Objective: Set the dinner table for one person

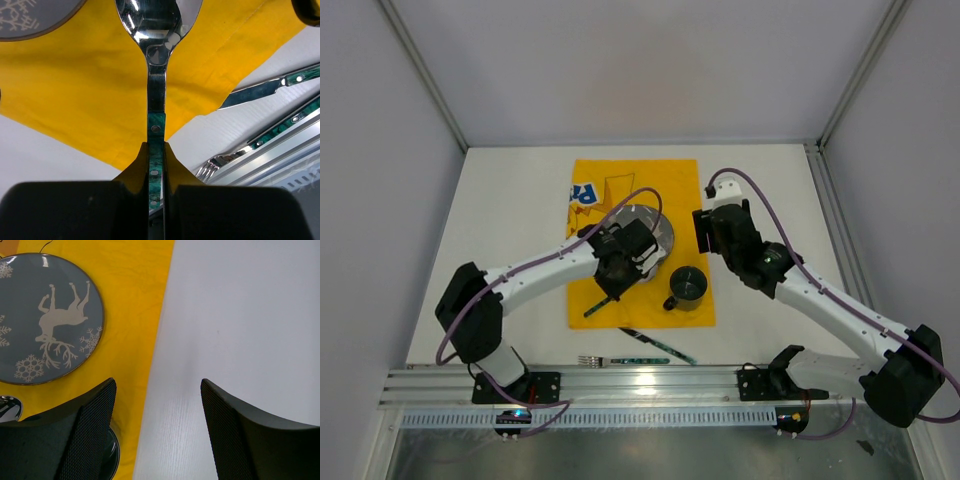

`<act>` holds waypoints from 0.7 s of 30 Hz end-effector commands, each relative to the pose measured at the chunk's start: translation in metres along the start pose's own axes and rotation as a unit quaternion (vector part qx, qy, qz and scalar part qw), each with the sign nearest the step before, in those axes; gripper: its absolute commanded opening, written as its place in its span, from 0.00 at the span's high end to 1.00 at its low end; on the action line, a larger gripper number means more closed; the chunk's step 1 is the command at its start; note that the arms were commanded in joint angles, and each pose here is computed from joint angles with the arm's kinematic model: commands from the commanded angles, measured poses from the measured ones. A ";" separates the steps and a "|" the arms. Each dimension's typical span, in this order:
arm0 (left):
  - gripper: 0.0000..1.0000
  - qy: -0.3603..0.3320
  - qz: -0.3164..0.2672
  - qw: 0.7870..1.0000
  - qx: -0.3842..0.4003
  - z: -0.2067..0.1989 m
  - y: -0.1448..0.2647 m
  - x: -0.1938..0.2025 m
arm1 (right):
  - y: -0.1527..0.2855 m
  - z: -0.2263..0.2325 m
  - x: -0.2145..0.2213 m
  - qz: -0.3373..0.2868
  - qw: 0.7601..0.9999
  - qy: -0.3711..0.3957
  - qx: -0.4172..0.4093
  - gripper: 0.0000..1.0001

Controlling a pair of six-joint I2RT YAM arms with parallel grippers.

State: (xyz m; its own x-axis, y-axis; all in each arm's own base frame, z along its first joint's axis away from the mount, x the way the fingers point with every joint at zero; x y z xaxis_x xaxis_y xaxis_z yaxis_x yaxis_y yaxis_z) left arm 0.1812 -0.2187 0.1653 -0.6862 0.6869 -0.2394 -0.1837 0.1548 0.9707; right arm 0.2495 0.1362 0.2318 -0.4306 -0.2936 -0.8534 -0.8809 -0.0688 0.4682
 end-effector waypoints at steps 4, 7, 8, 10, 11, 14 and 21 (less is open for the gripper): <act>1.00 -0.033 0.031 0.998 0.042 -0.006 -0.019 0.000 | -0.004 0.001 -0.010 -0.006 1.000 -0.009 0.005 0.27; 1.00 -0.038 0.050 0.996 0.057 -0.010 -0.030 0.001 | -0.005 0.002 -0.011 -0.005 1.000 -0.009 0.006 0.27; 1.00 -0.039 0.058 0.996 0.059 -0.010 -0.034 0.002 | -0.006 0.002 -0.011 -0.005 1.000 -0.006 0.006 0.27; 1.00 -0.043 0.059 0.995 0.065 -0.012 -0.039 0.001 | -0.006 0.002 -0.011 -0.005 1.000 -0.004 0.007 0.27; 1.00 -0.045 0.062 0.995 0.063 -0.011 -0.042 0.000 | -0.007 0.002 -0.011 -0.003 1.000 -0.004 0.007 0.27; 1.00 -0.051 0.058 0.995 0.061 -0.011 -0.049 -0.007 | -0.008 0.003 -0.011 -0.002 1.000 -0.003 0.005 0.27; 1.00 -0.061 0.080 0.994 0.049 -0.003 -0.067 -0.009 | -0.007 -0.001 -0.009 0.003 1.000 0.007 0.017 0.27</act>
State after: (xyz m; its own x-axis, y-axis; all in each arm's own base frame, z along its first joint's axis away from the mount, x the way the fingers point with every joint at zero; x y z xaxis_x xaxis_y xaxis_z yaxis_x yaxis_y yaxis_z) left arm 0.1845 -0.2308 0.0984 -0.6260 0.7792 -0.0318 0.0224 0.0588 0.9980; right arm 0.2531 0.1384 0.2178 -0.4714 -0.3340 -0.8162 -0.8565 -0.0472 0.5140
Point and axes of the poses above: each gripper's point midway between its finger pads, its own y axis back along the fingers, its own z axis along the line the jaws close on, x = y × z, the point moved 7 cm from there along y, back along the fingers, and after that the axes turned 6 degrees about y, right-handed, at the moved point
